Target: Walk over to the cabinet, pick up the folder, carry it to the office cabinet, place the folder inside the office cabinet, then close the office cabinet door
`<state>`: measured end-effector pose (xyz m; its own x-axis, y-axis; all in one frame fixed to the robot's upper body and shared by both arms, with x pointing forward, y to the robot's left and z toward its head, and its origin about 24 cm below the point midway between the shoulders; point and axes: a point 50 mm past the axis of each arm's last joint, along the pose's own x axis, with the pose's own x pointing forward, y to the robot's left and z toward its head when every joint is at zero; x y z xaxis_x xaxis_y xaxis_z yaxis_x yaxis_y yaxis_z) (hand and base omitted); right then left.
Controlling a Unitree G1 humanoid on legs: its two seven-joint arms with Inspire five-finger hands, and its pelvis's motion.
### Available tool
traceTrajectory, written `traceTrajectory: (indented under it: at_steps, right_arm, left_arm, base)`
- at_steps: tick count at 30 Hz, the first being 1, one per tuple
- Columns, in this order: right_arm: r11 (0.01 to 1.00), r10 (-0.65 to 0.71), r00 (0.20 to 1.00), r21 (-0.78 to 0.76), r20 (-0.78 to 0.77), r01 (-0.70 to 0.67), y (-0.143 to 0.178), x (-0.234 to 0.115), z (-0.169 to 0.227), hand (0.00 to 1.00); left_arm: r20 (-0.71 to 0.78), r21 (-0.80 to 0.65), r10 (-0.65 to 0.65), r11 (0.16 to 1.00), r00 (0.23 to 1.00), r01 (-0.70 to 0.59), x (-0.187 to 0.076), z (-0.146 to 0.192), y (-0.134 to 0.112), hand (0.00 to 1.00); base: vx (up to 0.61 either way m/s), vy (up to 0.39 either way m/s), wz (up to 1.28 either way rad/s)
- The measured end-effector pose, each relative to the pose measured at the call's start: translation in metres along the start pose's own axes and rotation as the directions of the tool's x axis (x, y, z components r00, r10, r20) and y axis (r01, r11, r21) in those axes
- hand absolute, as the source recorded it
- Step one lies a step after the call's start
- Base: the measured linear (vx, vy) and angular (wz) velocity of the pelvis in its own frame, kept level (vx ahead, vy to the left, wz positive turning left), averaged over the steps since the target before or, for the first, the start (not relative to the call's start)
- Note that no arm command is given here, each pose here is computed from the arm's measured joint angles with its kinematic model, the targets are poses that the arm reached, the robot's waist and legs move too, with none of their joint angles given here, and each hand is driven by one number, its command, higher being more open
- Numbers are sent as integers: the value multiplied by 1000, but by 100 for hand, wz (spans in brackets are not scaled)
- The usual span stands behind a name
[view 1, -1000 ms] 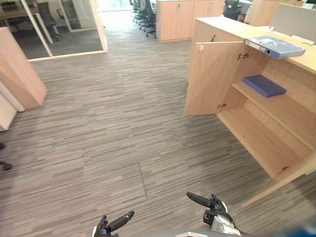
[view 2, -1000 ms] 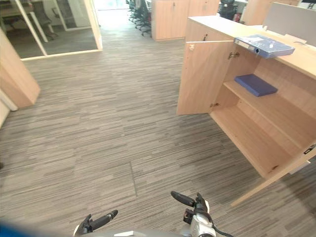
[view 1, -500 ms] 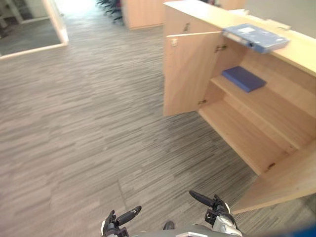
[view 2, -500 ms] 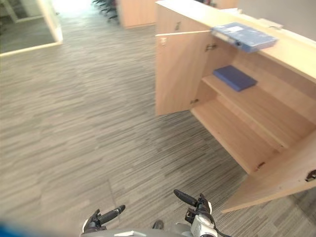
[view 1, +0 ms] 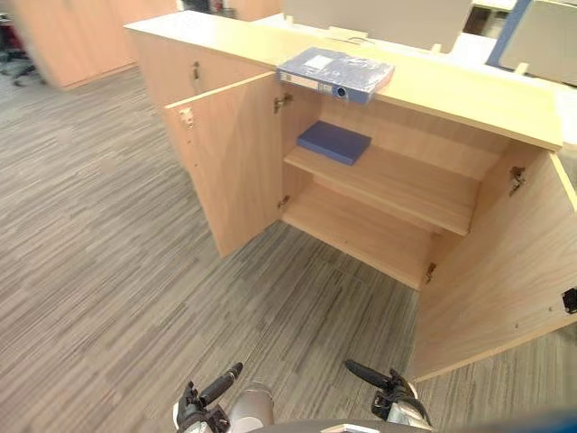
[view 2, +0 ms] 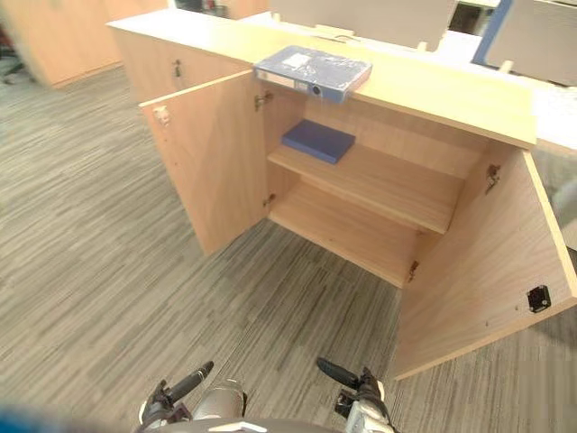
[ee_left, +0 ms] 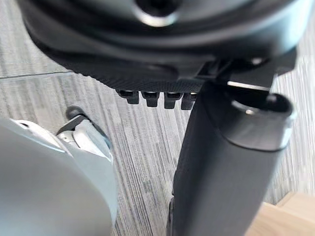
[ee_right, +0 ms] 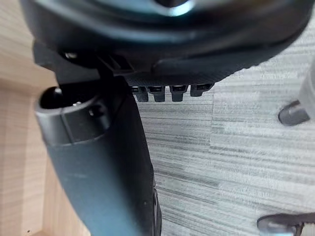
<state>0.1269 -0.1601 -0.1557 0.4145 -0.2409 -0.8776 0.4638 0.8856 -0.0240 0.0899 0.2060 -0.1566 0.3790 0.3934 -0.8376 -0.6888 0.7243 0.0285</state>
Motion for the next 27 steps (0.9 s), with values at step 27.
traceTrajectory:
  at_steps: [27]
  right_arm:
    - [990,-132,990,45,-60,134,-51,1,-17,100]
  left_arm:
    - [-13,27,-53,998,999,53,1,-1,-5,100]
  base:
    - [142,-1,-23]
